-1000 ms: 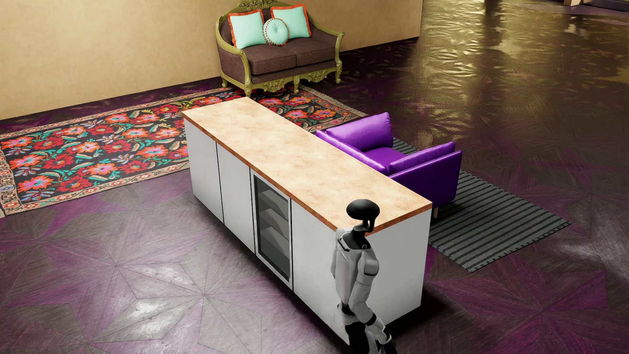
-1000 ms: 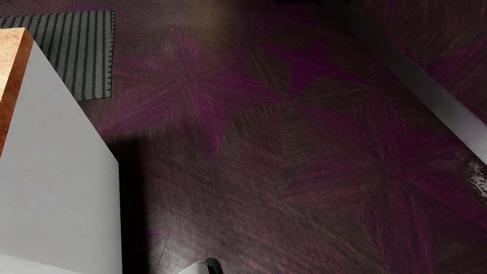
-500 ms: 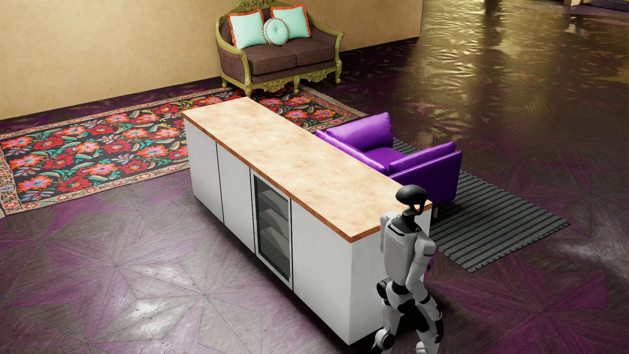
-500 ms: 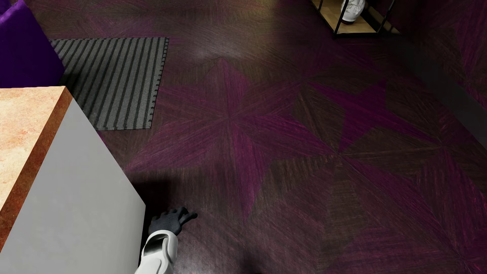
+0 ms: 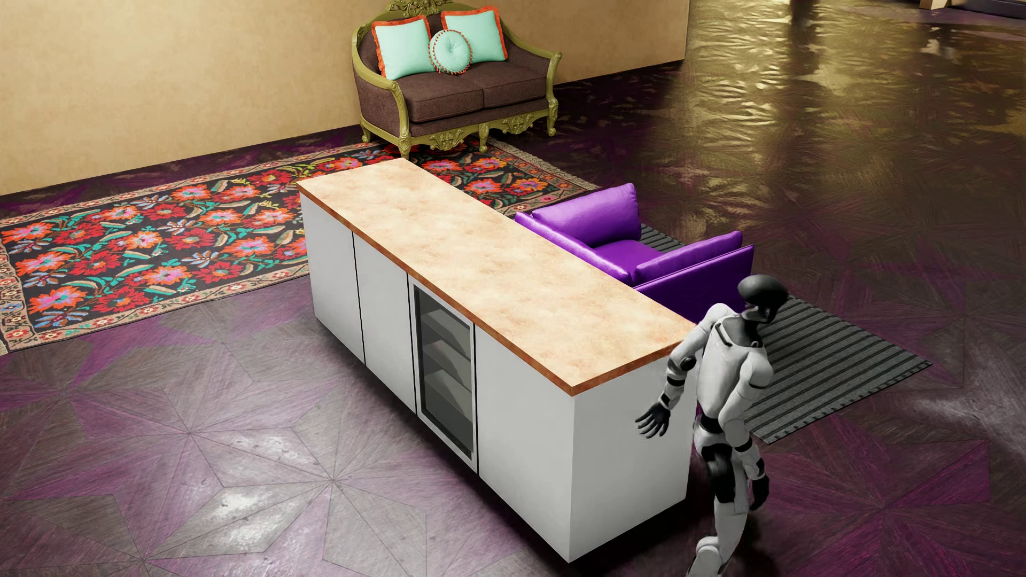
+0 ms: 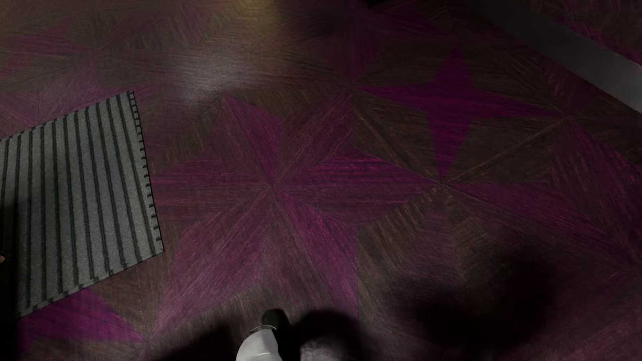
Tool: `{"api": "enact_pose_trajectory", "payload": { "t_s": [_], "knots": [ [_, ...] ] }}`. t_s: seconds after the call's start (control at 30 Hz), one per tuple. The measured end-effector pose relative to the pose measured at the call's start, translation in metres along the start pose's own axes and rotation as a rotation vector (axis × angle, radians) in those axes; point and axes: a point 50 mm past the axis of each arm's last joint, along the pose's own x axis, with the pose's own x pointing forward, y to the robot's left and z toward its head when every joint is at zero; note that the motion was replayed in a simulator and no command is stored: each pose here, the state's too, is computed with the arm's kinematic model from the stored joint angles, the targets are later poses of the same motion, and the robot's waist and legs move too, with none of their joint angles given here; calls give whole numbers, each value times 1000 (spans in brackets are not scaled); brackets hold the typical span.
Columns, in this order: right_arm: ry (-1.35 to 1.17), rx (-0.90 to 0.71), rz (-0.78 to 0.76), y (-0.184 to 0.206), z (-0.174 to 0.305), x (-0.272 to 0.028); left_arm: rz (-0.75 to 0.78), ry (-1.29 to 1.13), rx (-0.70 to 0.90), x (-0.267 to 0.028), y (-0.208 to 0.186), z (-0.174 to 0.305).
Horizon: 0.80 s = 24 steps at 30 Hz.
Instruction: Circle the counter
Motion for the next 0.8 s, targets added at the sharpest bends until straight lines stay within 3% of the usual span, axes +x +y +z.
{"api": "enact_pose_trajectory", "payload": {
  "t_s": [0.17, 0.3, 0.37, 0.4, 0.43, 0.5, 0.53, 0.67, 0.73, 0.8],
  "knots": [
    [236, -11, 51, 12, -59, -6, 484, -48, -33, -29, 106, 12],
    [384, -26, 89, 32, -111, -28, 823, -165, -318, -69, 204, 35],
    [314, -28, 66, 39, -101, -30, 863, -156, -424, -83, 248, 53],
    [246, -18, 35, 40, -86, -29, 857, -101, -348, -96, 271, 64],
    [179, 11, -10, 38, -70, -27, 897, -66, -142, -117, 294, 83],
    [84, 78, -71, 29, -45, -25, 1149, -107, 362, -182, 332, 136],
    [55, 54, -83, 22, -37, -24, 1284, -222, 438, -216, 339, 159],
    [-21, -91, -95, -17, -15, -13, 1659, -732, 65, -308, 338, 166],
    [-70, -103, -179, -44, -1, -11, 1728, -878, -103, -317, 330, 141],
    [-129, -94, -259, -64, 15, -14, 1707, -895, -246, -296, 322, 114]
  ]
}}
